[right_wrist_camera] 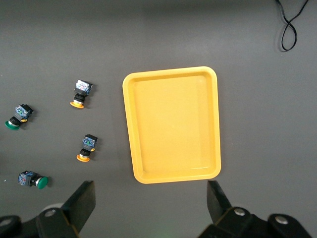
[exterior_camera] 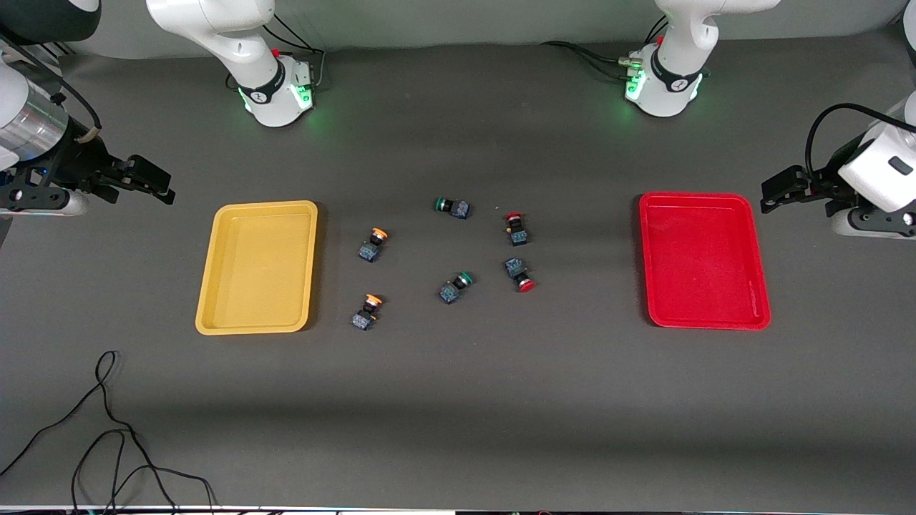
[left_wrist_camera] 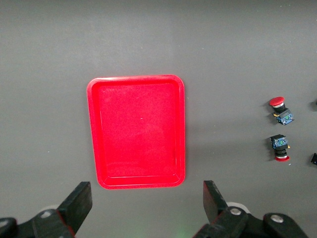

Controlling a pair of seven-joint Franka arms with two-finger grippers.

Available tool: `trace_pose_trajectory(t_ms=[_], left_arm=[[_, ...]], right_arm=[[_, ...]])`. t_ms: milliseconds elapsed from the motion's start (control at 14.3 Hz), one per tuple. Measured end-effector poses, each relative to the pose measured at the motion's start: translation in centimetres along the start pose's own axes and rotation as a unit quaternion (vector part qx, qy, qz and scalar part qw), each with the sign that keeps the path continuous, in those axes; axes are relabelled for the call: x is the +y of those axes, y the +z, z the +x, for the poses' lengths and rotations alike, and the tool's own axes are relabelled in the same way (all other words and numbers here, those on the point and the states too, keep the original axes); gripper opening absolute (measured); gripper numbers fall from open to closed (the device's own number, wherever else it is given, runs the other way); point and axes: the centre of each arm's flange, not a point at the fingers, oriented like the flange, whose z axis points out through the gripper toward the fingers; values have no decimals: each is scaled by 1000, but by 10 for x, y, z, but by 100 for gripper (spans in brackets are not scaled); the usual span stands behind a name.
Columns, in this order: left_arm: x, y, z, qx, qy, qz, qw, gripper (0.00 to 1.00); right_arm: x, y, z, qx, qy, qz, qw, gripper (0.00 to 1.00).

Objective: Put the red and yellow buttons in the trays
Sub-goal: 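Grasp a yellow button with the right gripper while the left gripper advances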

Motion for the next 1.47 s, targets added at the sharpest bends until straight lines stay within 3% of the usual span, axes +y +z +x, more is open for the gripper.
trace_pose_trajectory(t_ms=[280,490,911,1051,1261,1471], left_arm=[[0,0,0,1,0,0,1000,100],[0,0,0,1,0,0,1000,100],[0,2,1,-2,-2,0,1000,100],[6,7,2,-7,-11,-1,1000,100],[52,33,2,-23,-33,1,999,100],[147,64,-9,-26,-60,8,998,100]], right_arm=[[-10,11,4,-12,-7,-2,1000,100],[-63,48,14,-24,1,-5,1000,100],[-193,195,1,-23,66,7,998,100],[-213,251,-17,-33,88,-15,995,100],[-228,322,-40,-55,116,-30,991,100],[-232,379,-58,-68,141,-23,987,100]])
